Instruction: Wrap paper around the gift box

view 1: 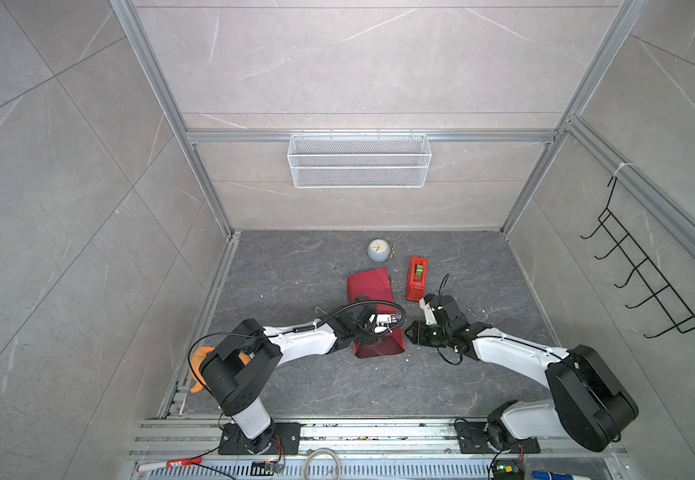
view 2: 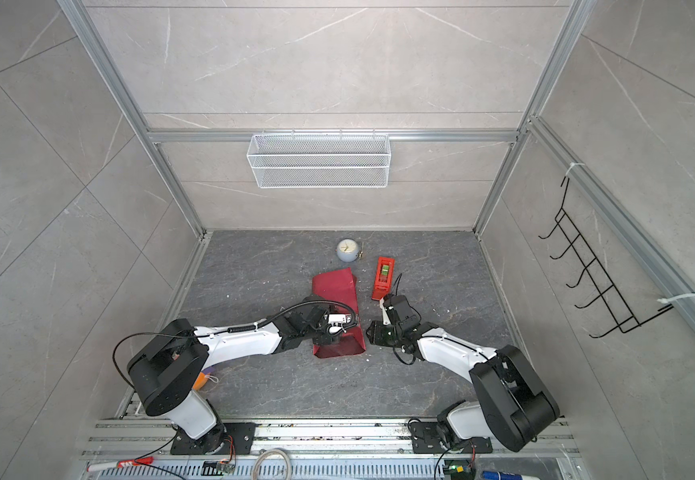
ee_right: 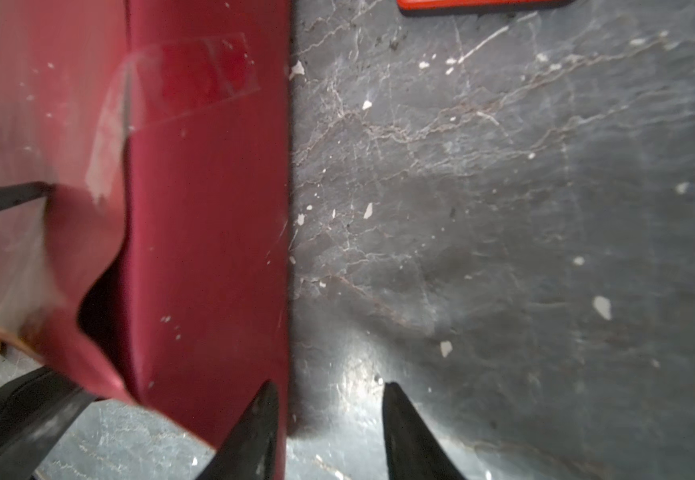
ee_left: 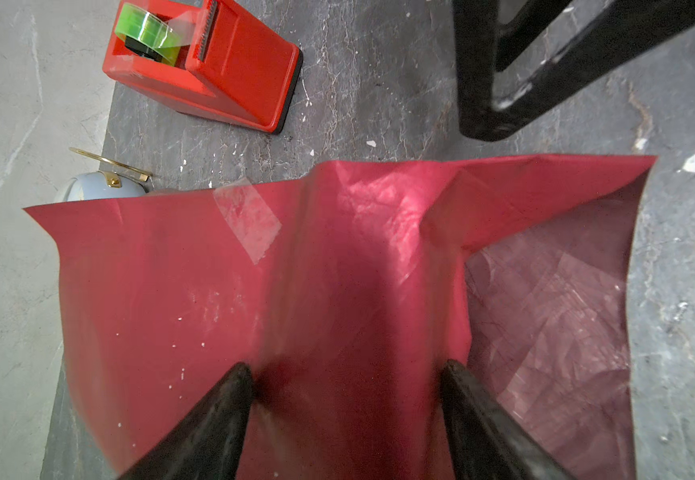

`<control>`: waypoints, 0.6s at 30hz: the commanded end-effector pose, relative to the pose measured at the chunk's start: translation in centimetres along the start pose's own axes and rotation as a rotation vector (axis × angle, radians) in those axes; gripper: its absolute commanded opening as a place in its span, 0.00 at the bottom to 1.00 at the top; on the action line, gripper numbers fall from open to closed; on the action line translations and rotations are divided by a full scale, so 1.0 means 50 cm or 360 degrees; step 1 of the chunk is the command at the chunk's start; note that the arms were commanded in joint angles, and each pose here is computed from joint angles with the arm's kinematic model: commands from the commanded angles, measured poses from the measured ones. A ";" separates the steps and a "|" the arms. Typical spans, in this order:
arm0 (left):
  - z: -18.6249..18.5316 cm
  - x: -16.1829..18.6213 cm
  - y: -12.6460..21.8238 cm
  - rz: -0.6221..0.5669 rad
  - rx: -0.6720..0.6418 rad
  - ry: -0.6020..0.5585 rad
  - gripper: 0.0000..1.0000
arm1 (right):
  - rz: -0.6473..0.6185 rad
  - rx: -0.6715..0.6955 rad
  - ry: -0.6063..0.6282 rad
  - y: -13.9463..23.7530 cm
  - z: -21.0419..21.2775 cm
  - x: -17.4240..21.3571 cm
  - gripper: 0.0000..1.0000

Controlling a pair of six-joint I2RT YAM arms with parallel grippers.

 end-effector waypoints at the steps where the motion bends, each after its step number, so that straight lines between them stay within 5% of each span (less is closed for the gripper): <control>1: -0.038 0.044 -0.017 0.0128 0.0076 -0.0043 0.74 | -0.0011 -0.0062 -0.0009 -0.016 0.011 0.004 0.43; 18: -0.045 0.047 -0.018 0.0136 0.0073 -0.0075 0.76 | -0.0008 -0.0207 -0.0015 -0.023 0.049 0.033 0.35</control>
Point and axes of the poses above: each gripper's point midway between its finger pads, its own y axis back along the fingers, its own z axis along the line the jaws close on, x = y × z, the point moved 2 cm from there along y, back along the fingers, and after that the axes turned 7 degrees about -y, right-handed, at the moved point
